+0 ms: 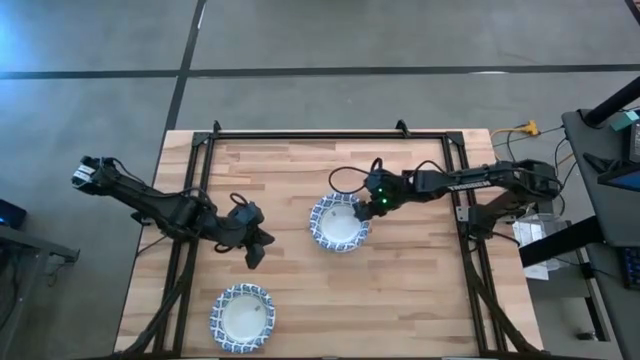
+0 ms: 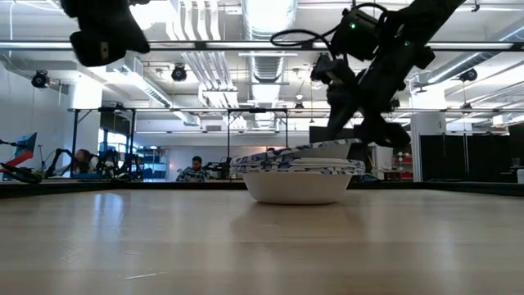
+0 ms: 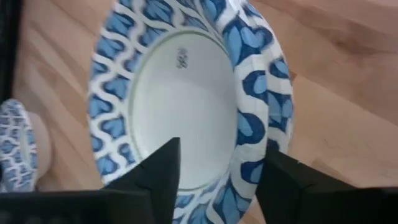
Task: Nest bowls inside each other
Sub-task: Stack the white patterned bowl on top of the center white patterned bowl
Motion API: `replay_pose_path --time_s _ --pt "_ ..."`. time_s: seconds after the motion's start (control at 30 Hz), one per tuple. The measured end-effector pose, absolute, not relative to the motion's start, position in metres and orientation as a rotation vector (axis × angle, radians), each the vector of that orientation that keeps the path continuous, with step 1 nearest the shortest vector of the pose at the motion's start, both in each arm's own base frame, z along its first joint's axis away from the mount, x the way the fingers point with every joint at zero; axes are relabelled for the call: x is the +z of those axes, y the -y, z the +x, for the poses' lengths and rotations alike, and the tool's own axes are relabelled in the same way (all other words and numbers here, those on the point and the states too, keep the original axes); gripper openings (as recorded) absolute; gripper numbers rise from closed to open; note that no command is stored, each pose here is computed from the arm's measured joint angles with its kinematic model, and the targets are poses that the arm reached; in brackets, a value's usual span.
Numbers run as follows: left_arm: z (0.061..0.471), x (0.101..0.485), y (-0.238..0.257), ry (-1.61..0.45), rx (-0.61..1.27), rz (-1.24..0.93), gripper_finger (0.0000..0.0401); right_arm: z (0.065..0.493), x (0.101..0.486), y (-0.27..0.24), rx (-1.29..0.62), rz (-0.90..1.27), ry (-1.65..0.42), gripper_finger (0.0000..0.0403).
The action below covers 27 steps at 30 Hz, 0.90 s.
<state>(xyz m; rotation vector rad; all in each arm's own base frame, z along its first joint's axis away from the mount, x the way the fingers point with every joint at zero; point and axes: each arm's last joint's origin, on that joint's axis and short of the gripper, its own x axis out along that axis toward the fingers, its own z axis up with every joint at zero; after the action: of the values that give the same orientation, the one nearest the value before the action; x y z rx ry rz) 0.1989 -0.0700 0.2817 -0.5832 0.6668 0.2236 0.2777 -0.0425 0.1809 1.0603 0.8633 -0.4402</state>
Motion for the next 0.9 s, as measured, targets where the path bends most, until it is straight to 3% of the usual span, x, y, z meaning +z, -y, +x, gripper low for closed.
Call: replay_pose_path --time_s 0.2,0.43,0.7,0.9 --pt "0.186 0.270 0.070 -0.887 0.226 -0.656 0.0000 0.272 0.201 0.042 -0.415 1.047 -0.825 0.0201" --pt "0.182 0.261 0.077 -1.070 0.124 -0.675 0.0000 0.263 0.206 0.040 -0.424 1.024 -0.868 0.0203" --pt "0.172 0.248 0.084 -1.247 0.176 -0.647 0.0000 0.251 0.213 0.026 -0.404 0.999 -0.933 0.0203" --pt "0.174 0.228 0.092 -1.349 0.098 -0.685 0.0003 0.246 0.224 0.009 -0.395 0.946 -0.889 0.0203"
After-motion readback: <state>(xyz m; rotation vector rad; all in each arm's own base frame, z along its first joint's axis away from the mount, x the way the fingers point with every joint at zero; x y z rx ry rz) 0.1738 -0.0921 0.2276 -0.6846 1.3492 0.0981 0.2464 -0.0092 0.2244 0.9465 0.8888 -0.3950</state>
